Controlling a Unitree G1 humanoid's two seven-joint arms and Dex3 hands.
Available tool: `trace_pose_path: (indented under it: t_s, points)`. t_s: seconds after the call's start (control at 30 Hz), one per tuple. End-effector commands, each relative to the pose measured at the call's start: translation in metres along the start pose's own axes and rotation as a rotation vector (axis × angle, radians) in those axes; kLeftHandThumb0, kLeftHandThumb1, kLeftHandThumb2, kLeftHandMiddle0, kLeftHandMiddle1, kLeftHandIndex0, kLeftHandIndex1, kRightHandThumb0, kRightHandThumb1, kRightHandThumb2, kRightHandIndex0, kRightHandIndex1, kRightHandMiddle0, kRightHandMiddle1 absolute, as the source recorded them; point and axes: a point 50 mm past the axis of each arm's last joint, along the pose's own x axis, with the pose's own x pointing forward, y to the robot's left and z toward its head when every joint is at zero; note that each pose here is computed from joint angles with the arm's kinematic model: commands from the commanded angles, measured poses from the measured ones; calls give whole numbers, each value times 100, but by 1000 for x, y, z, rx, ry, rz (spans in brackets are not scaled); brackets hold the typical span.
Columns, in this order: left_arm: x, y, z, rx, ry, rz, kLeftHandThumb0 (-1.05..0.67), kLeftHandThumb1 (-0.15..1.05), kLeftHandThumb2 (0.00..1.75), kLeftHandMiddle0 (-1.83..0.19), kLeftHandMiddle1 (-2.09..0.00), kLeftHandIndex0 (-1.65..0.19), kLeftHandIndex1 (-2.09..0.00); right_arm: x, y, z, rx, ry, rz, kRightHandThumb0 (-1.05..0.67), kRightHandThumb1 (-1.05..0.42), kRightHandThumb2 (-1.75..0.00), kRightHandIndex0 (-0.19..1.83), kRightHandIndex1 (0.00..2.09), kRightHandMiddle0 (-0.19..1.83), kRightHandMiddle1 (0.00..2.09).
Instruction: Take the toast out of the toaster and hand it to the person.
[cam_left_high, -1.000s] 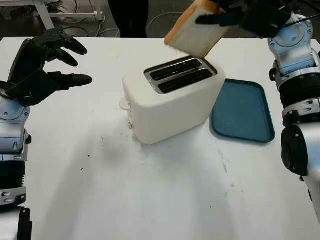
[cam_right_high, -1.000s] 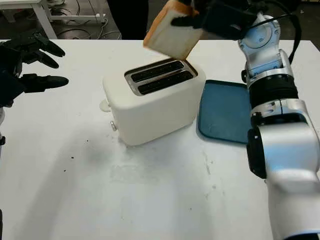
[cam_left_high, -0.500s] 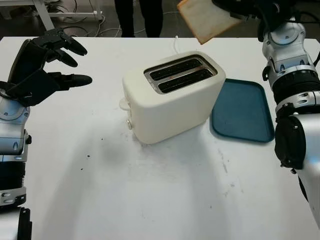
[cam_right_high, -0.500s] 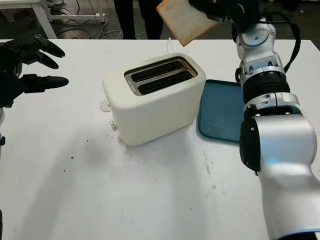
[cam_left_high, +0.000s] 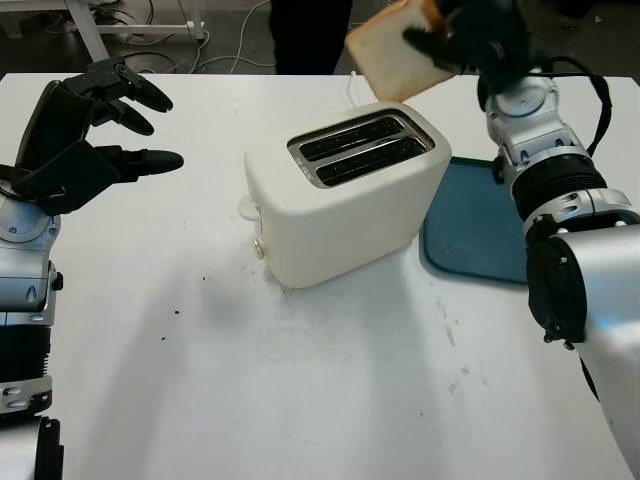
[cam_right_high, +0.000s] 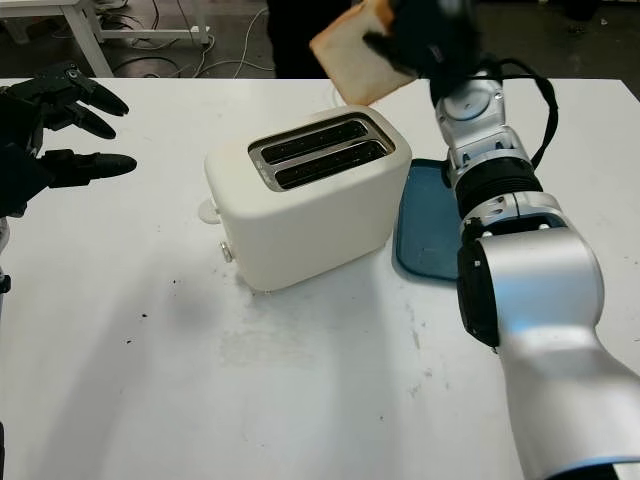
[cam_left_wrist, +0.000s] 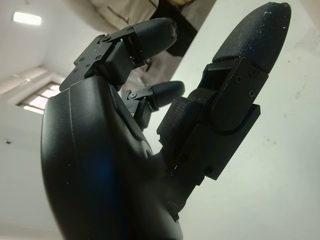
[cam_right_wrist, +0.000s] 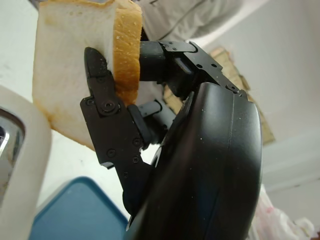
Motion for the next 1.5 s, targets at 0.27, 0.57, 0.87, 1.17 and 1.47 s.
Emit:
trace_pose_path:
  t_s: [0.27, 0.57, 0.87, 1.17, 1.47]
  points:
    - [-1, 1, 0, -4, 0, 4, -105, 70, 0, -47, -132, -50, -117, 4, 0, 15, -2, -62, -13, -32, -92, -18, 104, 175, 83, 175]
    - [1, 1, 2, -3, -5, -1, -105, 70, 0, -49, -131, -50, -117, 6, -8, 22, 18, -92, -42, -31, -92, -23, 97, 175, 78, 175]
    - [1, 1, 3, -1, 0, 2, -105, 69, 0, -49, -132, -50, -117, 8, -15, 33, -3, -132, -109, -32, -92, -23, 100, 175, 78, 175]
    - [1, 1, 2, -10, -2, -4, -105, 69, 0, -47, -132, -49, -117, 8, -20, 32, 74, -128, -102, -33, -92, -21, 95, 175, 75, 175]
    - [1, 1, 1, -9, -5, 1, -105, 70, 0, -48, -132, -50, -117, 7, -14, 27, 22, -112, -86, -31, -92, -23, 100, 175, 78, 175]
